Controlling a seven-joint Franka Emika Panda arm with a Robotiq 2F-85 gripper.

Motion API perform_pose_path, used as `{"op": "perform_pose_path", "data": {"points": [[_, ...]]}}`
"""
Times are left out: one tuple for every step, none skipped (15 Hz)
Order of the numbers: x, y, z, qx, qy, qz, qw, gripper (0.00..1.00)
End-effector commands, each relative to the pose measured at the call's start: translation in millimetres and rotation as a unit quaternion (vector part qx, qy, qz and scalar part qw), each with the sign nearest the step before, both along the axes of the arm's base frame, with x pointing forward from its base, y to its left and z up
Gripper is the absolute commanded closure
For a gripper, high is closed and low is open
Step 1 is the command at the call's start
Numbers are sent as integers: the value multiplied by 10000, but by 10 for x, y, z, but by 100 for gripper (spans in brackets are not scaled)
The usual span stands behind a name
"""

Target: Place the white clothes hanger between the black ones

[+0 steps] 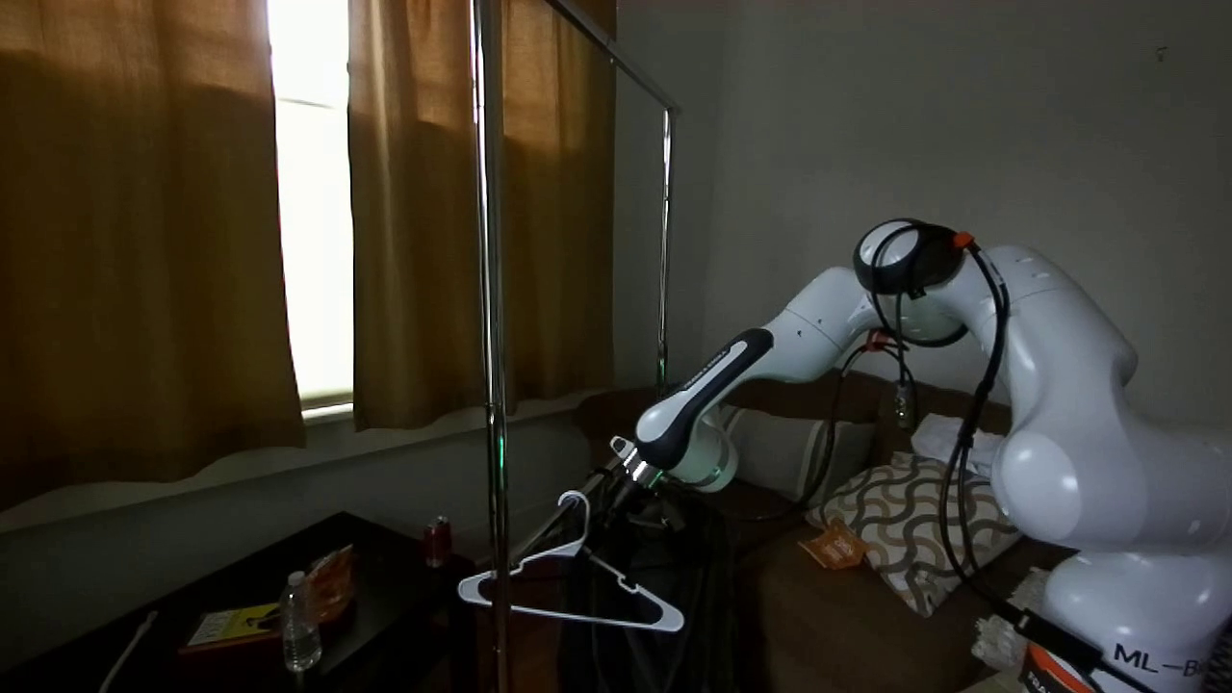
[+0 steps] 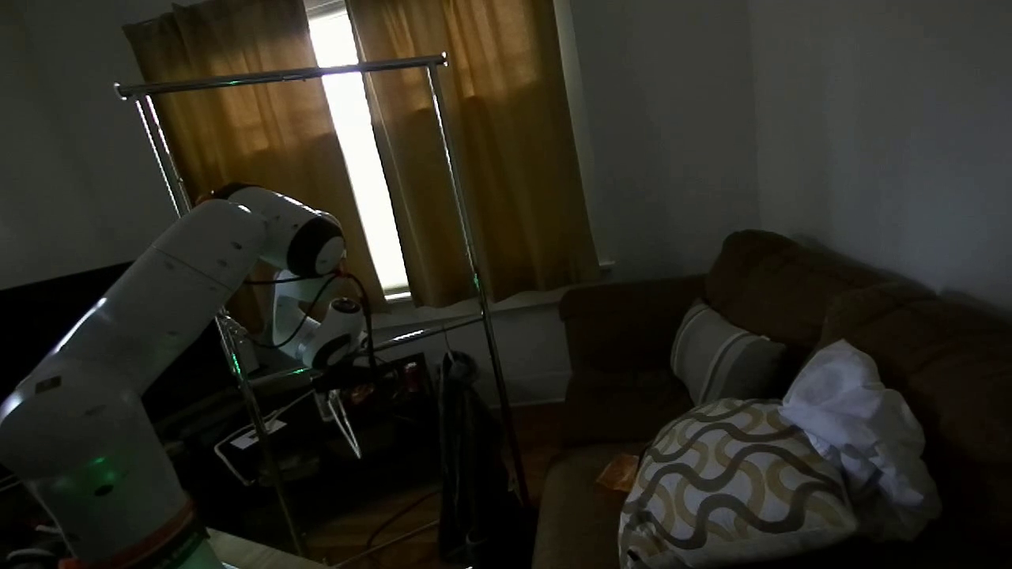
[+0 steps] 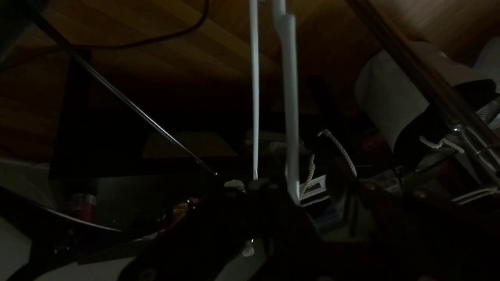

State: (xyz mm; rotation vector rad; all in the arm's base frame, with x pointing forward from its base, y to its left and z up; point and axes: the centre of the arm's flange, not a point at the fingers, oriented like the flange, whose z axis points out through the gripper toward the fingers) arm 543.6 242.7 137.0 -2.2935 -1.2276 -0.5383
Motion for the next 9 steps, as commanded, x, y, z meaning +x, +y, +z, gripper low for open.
{"op": "perform_pose_path", "data": {"points": [[27, 10, -59, 134, -42, -40, 9999, 95], [35, 11, -61, 143, -53, -35, 9999, 100], [42, 8, -63, 150, -63, -32, 9999, 100], [48, 10, -60, 172, -73, -24, 9998, 100], [53, 11, -37, 166, -89, -22, 9998, 98], [55, 0, -10, 164, -118, -10, 9998, 98], [57, -16, 14, 147, -144, -4, 9998, 98], [50, -41, 59, 89, -168, 9, 9998, 98], [35, -67, 104, 47, -181, 33, 9998, 98]]}}
